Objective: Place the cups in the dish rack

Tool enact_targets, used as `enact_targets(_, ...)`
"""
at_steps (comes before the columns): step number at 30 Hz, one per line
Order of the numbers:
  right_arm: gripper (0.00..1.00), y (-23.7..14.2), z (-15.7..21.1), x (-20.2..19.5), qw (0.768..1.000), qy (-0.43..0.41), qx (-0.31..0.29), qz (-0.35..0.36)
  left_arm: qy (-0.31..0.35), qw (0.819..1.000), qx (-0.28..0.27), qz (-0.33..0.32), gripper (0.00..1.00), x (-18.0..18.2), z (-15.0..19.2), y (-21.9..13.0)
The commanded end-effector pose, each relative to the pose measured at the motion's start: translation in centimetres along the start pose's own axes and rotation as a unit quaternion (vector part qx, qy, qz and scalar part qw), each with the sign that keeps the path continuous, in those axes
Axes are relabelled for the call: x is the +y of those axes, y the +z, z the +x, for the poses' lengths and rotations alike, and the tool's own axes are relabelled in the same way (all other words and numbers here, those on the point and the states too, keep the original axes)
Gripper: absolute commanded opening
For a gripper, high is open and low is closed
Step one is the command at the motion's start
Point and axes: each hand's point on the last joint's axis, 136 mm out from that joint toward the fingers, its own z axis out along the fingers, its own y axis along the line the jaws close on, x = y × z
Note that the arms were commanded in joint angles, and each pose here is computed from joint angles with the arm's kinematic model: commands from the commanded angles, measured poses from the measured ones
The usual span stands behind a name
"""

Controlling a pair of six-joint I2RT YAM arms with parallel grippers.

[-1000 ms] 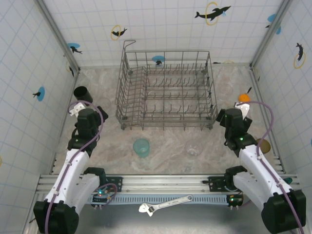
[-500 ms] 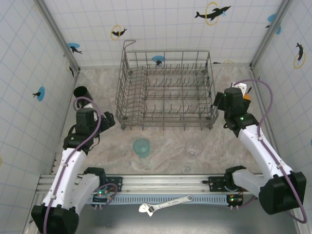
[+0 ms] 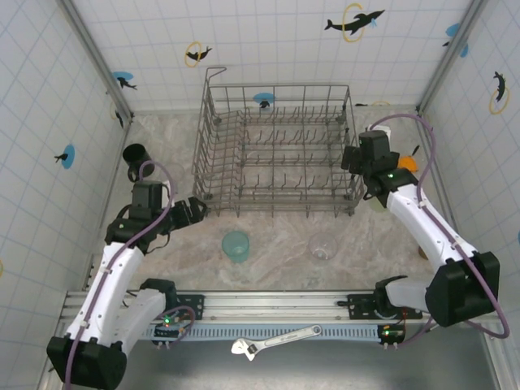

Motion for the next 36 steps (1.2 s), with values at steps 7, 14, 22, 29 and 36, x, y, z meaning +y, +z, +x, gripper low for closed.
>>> enact_targets(7,1.00,-0.5,-1.7,1.9,1.000,-0.008,-0.011,-0.023,0.055,0.998,0.035,-0.017,0.97,-1.7,2.8,0.8)
enact_targets(14,1.00,-0.3,-1.7,2.4,0.999,-0.011,-0.007,-0.029,0.093,0.993,0.072,-0.031,0.95,-2.4,5.8,2.2)
enact_targets(22,1.00,0.0,-1.3,2.7,0.999,-0.015,-0.001,-0.032,0.109,0.990,0.068,-0.055,0.82,-2.6,6.9,3.0)
enact_targets(29,1.00,0.3,-0.4,2.9,0.999,-0.019,0.009,-0.034,0.122,0.988,0.085,-0.048,0.72,-3.2,8.7,4.2)
enact_targets(36,1.00,0.4,0.2,2.9,0.999,-0.020,0.015,-0.038,0.138,0.983,0.102,-0.062,0.64,-2.8,10.0,5.0)
